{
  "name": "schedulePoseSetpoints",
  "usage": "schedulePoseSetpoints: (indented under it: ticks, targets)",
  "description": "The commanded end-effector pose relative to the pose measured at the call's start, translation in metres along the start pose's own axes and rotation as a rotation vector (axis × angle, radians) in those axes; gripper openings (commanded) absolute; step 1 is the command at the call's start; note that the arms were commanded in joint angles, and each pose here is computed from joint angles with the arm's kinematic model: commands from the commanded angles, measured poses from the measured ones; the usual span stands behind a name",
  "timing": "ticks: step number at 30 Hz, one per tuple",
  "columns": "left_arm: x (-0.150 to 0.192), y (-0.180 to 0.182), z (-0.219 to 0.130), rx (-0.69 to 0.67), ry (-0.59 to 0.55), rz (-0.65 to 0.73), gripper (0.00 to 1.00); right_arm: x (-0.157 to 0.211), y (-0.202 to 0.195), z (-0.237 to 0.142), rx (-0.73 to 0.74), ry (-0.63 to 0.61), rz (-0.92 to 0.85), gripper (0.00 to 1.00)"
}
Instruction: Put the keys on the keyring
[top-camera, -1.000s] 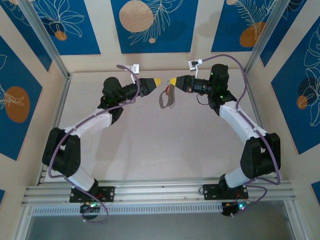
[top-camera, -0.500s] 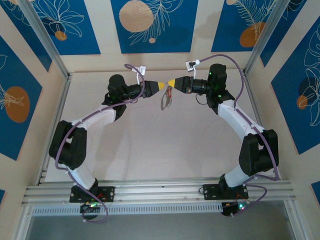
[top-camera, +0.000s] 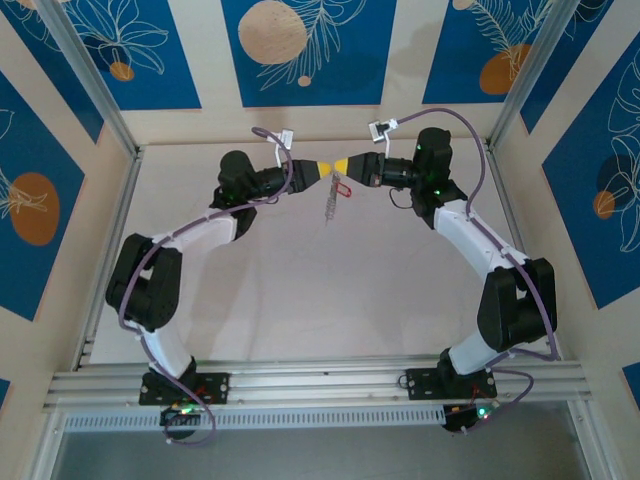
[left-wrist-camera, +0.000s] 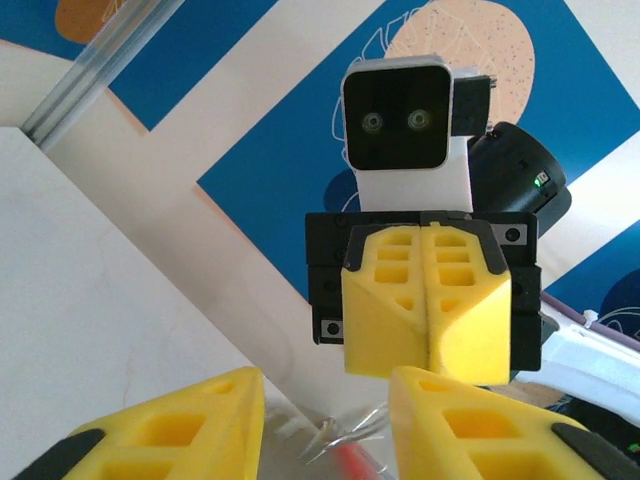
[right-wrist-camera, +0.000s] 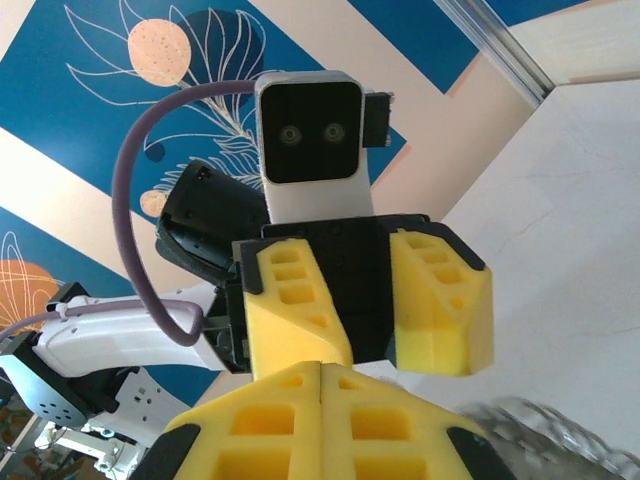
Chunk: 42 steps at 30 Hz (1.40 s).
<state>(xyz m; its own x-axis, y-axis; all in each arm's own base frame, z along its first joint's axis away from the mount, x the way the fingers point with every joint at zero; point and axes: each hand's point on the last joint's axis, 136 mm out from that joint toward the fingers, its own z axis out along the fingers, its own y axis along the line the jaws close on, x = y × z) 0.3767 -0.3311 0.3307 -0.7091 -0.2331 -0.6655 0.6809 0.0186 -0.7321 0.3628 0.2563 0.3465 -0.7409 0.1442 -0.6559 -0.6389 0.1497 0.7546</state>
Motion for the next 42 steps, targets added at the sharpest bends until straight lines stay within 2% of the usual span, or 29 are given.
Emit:
schedulePoseSetpoints:
  ticks: [1, 4, 12, 16, 18, 23, 26, 30, 35, 42]
  targets:
    - [-0.003, -0.025, 0.007, 0.105, 0.005, 0.05, 0.26, 0.002, 0.0, 0.005, -0.017, 0.016, 0.0, 0.0]
    - [-0.002, -0.029, 0.007, 0.129, -0.005, 0.054, 0.0, 0.004, -0.005, 0.005, -0.011, 0.016, 0.01, 0.0]
    - [0.007, -0.017, -0.004, 0.058, -0.031, 0.061, 0.0, 0.01, -0.037, -0.009, 0.096, -0.028, 0.088, 0.0]
    - [0.01, -0.011, -0.011, 0.021, -0.045, 0.052, 0.0, 0.03, -0.078, -0.027, 0.279, -0.064, 0.2, 0.0]
    - [0.016, -0.004, -0.015, -0.014, -0.04, 0.05, 0.04, 0.049, -0.096, -0.036, 0.373, -0.063, 0.253, 0.12]
    - [0.03, 0.018, -0.024, -0.137, -0.02, 0.052, 0.27, 0.11, -0.139, -0.066, 0.629, -0.073, 0.435, 0.48]
    - [0.038, 0.028, -0.029, -0.218, 0.006, 0.059, 0.32, 0.149, -0.155, -0.087, 0.821, -0.044, 0.528, 0.52]
    - [0.051, 0.039, -0.033, -0.311, 0.048, 0.084, 0.36, 0.19, -0.157, -0.108, 0.953, -0.012, 0.577, 0.57]
    - [0.062, 0.044, -0.035, -0.344, 0.067, 0.075, 0.39, 0.222, -0.154, -0.118, 0.981, 0.011, 0.609, 0.65]
    - [0.071, 0.051, -0.03, -0.34, 0.077, 0.054, 0.39, 0.245, -0.167, -0.108, 0.975, 0.06, 0.635, 0.65]
